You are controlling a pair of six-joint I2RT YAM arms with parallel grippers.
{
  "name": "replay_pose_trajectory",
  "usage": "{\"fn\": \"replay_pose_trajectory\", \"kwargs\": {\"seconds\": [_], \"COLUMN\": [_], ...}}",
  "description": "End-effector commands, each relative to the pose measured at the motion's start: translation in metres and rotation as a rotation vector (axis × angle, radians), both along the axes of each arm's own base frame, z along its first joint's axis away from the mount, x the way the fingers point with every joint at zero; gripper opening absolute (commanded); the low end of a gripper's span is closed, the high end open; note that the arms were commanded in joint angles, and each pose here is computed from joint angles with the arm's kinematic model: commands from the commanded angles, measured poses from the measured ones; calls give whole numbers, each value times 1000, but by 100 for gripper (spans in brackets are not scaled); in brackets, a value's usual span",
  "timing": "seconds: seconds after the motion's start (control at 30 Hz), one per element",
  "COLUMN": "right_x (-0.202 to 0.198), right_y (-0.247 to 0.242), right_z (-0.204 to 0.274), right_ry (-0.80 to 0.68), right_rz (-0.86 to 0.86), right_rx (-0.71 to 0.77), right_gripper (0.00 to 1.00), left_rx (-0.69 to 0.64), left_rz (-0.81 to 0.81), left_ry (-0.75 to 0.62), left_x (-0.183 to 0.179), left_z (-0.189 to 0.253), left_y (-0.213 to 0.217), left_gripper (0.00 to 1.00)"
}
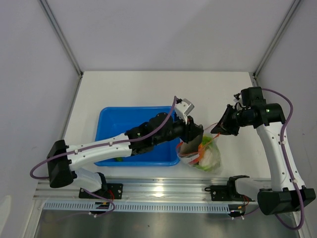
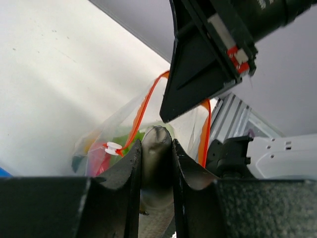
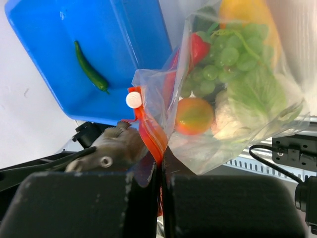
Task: Place the food in the zip-top bag and seal the zipper
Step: Place the fake seafood in the zipper food storage bag.
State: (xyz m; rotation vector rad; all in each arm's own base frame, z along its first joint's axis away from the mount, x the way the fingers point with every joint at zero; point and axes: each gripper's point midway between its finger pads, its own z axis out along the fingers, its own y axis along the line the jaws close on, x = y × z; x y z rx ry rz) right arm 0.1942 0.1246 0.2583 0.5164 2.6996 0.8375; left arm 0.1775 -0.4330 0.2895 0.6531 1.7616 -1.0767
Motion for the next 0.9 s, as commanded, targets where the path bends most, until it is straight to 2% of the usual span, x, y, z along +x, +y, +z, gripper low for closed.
{"fn": "replay_pose_trajectory", "kwargs": {"seconds": [0.0, 0.07, 0.13, 0.3, 0.33, 0.43, 0.47, 0.5, 0.57, 0.67, 0.87], "right_x": [1, -1, 0, -2, -2, -1, -2, -1, -2, -2, -13], "right_y": [-1, 4, 9, 20, 21, 24, 26, 27, 28, 30, 42], "right_z": [21, 22, 25, 32, 33, 35, 35, 36, 36, 39, 51], "right_ry": [-126, -116, -108, -68, -65, -63, -54, -56, -47, -42, 14], "right_rz": [7, 11, 1, -8, -15, -14, -18, -20, -26, -35, -29], "right_rx": [16, 47, 88, 168, 176, 205, 217, 226, 241, 260, 371], "right_gripper": [0, 0, 0, 0, 0, 0, 0, 0, 0, 0, 0], "left_rx": [-185, -284, -478, -601, -691, -769, -834, -833, -916, -973, -974], "left_rz": [65, 71, 66, 34, 26, -31, -52, -78, -138, -213, -264], "left_ry": [-18, -63, -98, -132, -174, -197, -223, -222, -250, -267, -385], "left_x": [7, 8, 6, 9, 6, 2, -1, -1, -9, -16, -21], "left_z": [68, 86, 121, 142, 162, 160, 172, 161, 169, 161, 151], "left_y": [9, 13, 17, 15, 21, 20, 26, 21, 28, 25, 21], "left_gripper": [1, 1, 0, 1, 1, 1, 1, 1, 1, 0, 1]}}
